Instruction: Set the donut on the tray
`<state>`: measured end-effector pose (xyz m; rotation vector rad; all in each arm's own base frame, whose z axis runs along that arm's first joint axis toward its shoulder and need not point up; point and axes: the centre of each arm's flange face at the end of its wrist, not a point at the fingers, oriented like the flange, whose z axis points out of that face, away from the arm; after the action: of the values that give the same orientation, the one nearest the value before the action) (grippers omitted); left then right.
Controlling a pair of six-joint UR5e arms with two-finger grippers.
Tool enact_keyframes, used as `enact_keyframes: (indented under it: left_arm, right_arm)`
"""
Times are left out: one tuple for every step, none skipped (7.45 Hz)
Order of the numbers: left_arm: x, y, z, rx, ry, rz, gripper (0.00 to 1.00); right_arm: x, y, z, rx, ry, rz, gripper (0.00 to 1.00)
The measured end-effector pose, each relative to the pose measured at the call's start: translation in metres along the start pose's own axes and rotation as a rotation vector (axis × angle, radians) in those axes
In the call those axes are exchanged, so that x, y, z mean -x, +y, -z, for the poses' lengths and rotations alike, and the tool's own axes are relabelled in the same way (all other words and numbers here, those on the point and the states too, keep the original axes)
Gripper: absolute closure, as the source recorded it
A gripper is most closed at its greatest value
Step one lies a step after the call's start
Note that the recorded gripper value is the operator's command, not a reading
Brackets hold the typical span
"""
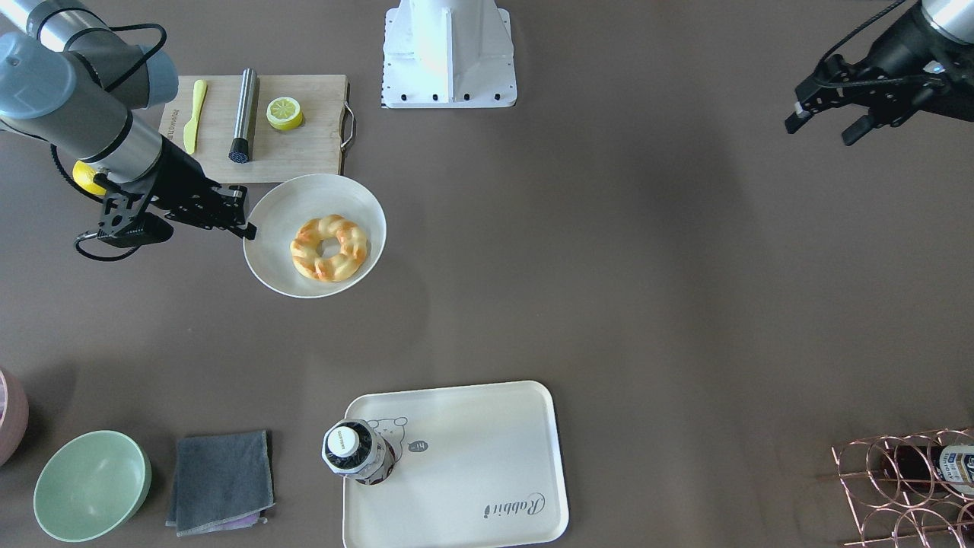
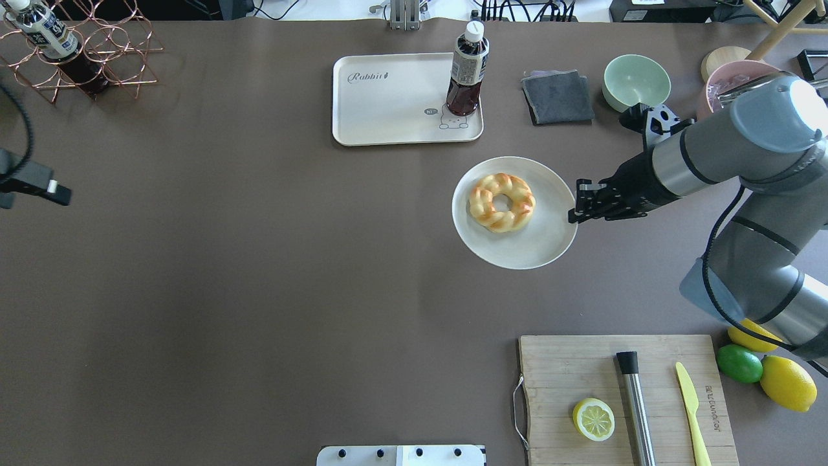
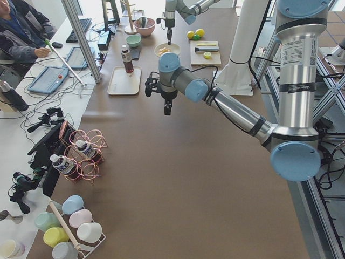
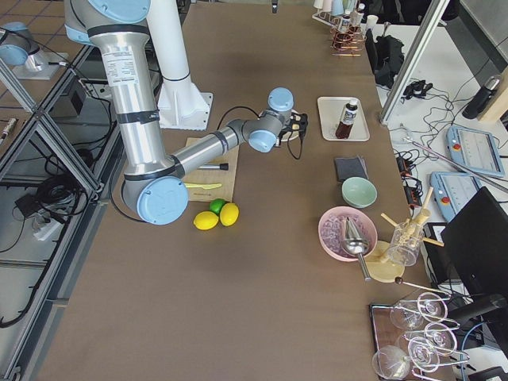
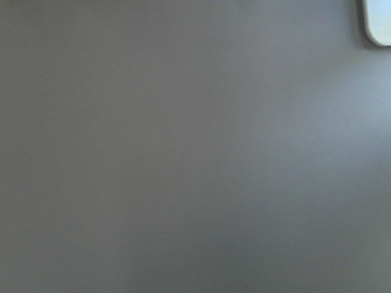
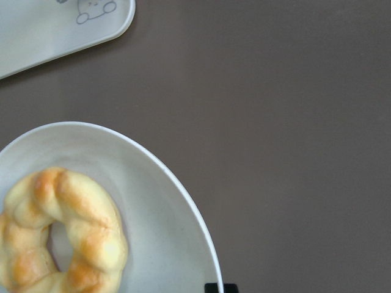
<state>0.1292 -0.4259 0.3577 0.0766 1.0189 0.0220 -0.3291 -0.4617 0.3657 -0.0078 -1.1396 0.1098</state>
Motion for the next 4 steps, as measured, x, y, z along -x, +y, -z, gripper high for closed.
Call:
enact_keyframes:
  left_arm:
    - [-0.07, -0.007, -0.023, 0.0, 0.02, 0.021, 0.02]
    - [-0.135, -0.006, -0.046, 0.001, 0.044, 0.048, 0.02]
    - [-0.183, -0.007, -0.063, 0.007, 0.067, 0.068, 0.03]
    - [-0.214, -0.007, -0.076, 0.005, 0.075, 0.092, 0.03]
  right_arm:
    - [0.039, 0.012, -0.009, 0.006, -0.033, -0.023, 1.0]
    - [0.072, 0.021, -0.016, 0.006, -0.052, -0.039, 1.0]
    - [0.1, 0.029, -0.017, 0.011, -0.06, -0.044, 1.0]
    - [0.125, 0.037, -0.015, 0.013, -0.058, -0.054, 1.0]
